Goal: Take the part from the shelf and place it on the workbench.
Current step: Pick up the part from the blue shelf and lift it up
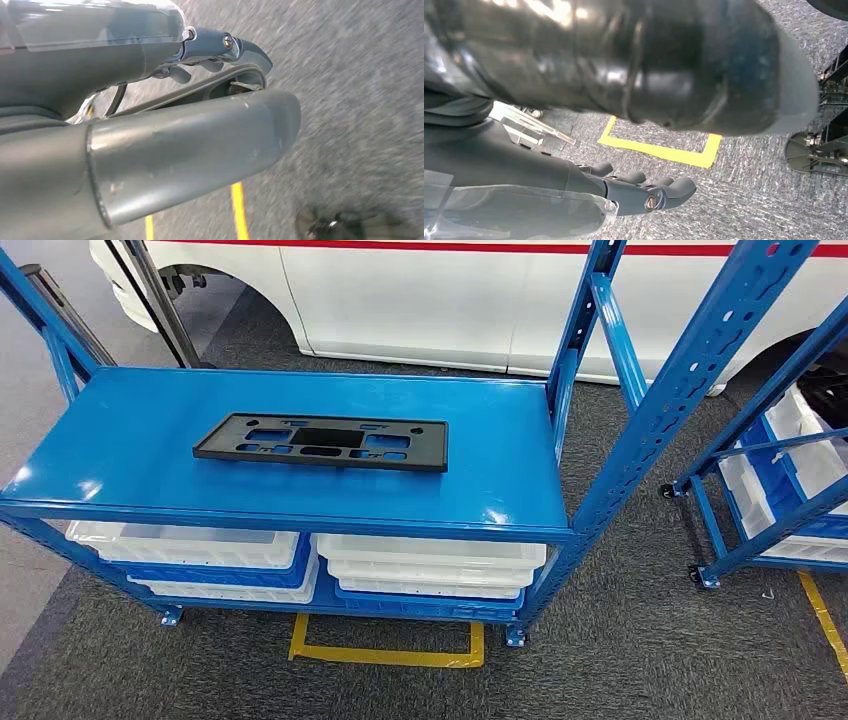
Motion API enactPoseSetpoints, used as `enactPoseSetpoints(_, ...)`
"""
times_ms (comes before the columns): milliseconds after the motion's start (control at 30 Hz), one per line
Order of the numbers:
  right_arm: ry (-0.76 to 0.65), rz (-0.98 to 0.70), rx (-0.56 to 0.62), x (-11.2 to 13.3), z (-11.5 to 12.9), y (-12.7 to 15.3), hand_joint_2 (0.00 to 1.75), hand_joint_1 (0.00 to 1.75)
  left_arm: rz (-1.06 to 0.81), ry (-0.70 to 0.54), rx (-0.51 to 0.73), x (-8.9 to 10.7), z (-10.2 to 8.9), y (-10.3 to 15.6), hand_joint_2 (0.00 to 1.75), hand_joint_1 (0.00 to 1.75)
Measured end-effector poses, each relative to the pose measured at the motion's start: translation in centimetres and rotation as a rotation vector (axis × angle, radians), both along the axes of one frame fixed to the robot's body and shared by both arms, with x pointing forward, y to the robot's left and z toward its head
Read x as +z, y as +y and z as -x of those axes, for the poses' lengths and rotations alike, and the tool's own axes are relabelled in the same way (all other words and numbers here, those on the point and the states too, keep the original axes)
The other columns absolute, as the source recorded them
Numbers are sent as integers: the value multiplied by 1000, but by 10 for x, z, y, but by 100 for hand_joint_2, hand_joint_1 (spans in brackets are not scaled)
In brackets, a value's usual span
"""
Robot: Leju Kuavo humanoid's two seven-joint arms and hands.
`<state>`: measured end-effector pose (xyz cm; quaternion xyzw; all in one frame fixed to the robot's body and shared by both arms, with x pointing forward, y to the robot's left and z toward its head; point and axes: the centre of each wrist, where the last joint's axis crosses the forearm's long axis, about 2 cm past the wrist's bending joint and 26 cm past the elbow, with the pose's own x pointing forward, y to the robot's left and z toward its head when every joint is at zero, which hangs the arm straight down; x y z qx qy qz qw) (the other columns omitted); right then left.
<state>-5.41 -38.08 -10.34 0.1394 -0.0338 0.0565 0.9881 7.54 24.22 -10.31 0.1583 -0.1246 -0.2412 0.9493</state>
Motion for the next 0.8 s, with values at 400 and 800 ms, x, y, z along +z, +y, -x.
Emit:
enactPoseSetpoints(400, -55, 247, -44, -10, -68, 87, 0, 0, -74, -163, -166, 7, -24, -13, 0, 0)
enactPoseSetpoints(800, -76, 219, -30, -10, -76, 99, 0, 0, -114, -210, -257, 10, -32, -16, 0, 0)
